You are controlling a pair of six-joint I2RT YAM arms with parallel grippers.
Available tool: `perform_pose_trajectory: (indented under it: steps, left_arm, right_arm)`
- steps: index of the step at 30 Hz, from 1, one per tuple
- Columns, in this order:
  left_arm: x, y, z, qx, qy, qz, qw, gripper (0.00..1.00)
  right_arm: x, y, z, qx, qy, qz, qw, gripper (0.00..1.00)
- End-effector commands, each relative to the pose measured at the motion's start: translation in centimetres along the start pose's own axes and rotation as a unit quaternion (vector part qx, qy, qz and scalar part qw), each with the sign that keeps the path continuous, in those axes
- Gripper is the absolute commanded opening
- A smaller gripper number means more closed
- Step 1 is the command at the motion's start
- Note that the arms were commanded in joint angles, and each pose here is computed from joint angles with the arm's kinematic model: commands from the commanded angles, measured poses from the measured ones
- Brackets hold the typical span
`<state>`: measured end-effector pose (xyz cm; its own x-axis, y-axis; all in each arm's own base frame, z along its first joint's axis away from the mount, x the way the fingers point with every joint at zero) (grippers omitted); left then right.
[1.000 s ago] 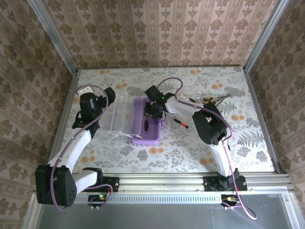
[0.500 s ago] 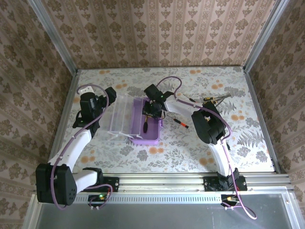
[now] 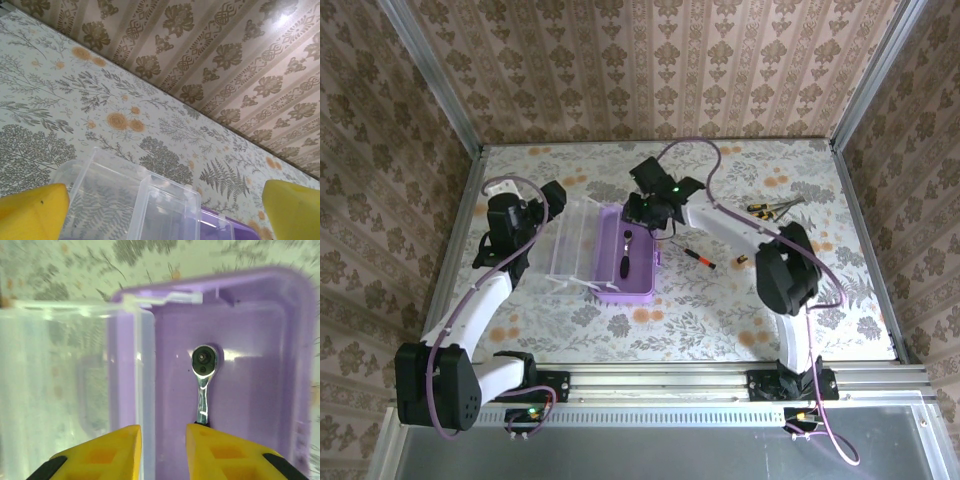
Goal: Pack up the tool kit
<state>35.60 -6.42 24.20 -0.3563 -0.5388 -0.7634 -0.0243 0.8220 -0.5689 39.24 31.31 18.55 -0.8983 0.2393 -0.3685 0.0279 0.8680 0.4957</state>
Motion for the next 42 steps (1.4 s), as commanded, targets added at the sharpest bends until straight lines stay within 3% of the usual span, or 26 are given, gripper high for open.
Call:
perform_pose_trajectory:
  steps: [1,7,13,16,20,26,32,42]
  left_arm:
    - [-0.2,-1.7,-0.4,0.045,0.002,-0.015,0.999,1.00]
    - [2.1,-6.9,-1.1,0.150,0.054,-0.003,0.987,1.00]
    - [6.4,-13.4,-2.3,0.280,0.146,-0.002,0.949,1.00]
    - [8.2,-15.5,-3.2,0.319,0.183,0.002,0.930,1.00]
    - [8.8,-15.7,-3.4,0.320,0.186,0.011,0.929,1.00]
    - [8.7,-15.6,-3.4,0.317,0.186,0.008,0.930,1.00]
    - [8.6,-15.7,-3.5,0.319,0.183,0.013,0.930,1.00]
    - [8.6,-15.5,-3.3,0.316,0.182,0.017,0.931,1.00]
  right_arm:
    - [-0.6,-4.0,-3.9,0.063,-0.028,-0.029,0.997,0.34]
    - [1.1,-15.9,-9.9,0.159,-0.020,-0.017,0.987,0.45]
    - [4.0,-27.7,-13.9,0.218,-0.051,0.119,0.967,0.62]
    - [5.0,-31.4,-14.8,0.218,-0.075,0.171,0.958,0.70]
    - [5.7,-34.6,-14.1,0.225,-0.062,0.226,0.946,0.74]
    - [7.3,-36.3,-11.4,0.192,-0.029,0.267,0.944,0.73]
    - [9.3,-36.6,-11.1,0.197,-0.016,0.278,0.940,0.74]
    - [12.3,-35.2,-9.9,0.140,0.019,0.306,0.941,0.77]
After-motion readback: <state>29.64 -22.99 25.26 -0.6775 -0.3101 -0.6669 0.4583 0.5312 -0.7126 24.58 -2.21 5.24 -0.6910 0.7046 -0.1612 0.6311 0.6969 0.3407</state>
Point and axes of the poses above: each hand's point on the last joint's axis, 136 mm out from that joint toward the fingers, its own z axis out along the fingers, its own y axis along the line the jaws close on, x = y × z, the point moved 3 cm from there along -z, back along the fingers, and after that the axes turned 1 degree about -z, right-handed, at the moved point
